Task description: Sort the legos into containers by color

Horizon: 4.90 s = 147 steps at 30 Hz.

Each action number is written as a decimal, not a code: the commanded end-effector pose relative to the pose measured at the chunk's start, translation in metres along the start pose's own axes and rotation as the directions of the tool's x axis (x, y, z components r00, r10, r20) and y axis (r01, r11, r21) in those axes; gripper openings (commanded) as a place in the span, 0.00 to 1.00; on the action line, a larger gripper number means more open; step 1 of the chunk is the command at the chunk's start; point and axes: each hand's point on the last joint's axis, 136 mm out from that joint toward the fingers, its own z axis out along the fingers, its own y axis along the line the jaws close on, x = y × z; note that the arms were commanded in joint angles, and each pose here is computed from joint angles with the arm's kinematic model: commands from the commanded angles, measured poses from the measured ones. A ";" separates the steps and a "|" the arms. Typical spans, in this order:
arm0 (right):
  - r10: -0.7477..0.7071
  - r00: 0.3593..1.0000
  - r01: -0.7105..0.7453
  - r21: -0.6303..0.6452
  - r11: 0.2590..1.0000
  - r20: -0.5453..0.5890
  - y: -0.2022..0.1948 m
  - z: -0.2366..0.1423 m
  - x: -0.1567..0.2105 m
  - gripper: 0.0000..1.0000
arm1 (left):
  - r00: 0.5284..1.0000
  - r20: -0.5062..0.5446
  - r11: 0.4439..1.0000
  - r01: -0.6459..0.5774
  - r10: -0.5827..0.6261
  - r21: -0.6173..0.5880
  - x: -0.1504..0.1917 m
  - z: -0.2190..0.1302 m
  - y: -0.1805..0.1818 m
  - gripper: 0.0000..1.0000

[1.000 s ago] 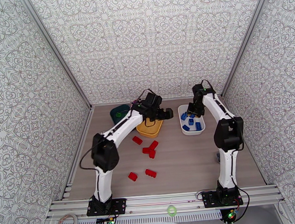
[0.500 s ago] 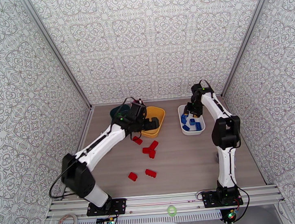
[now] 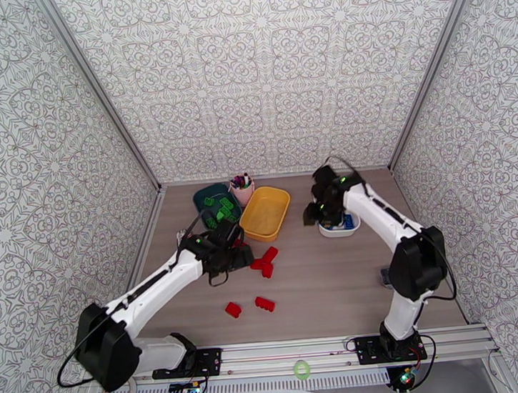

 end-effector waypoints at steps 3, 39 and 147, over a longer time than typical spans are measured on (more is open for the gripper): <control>-0.040 0.999 0.040 0.032 0.999 0.000 0.019 0.015 0.043 0.59 | 0.979 -0.117 0.985 0.158 -0.165 -0.067 0.058 0.008 0.034 0.80; -0.075 0.997 0.075 0.074 0.994 0.005 0.028 0.013 0.101 0.59 | 0.912 -0.187 0.929 0.368 -0.366 -0.025 0.080 0.060 0.015 0.56; -0.622 0.744 0.631 -0.047 0.774 -0.246 0.161 0.107 0.189 0.51 | 0.856 -0.092 0.833 0.516 -0.508 0.200 0.018 0.004 0.091 0.99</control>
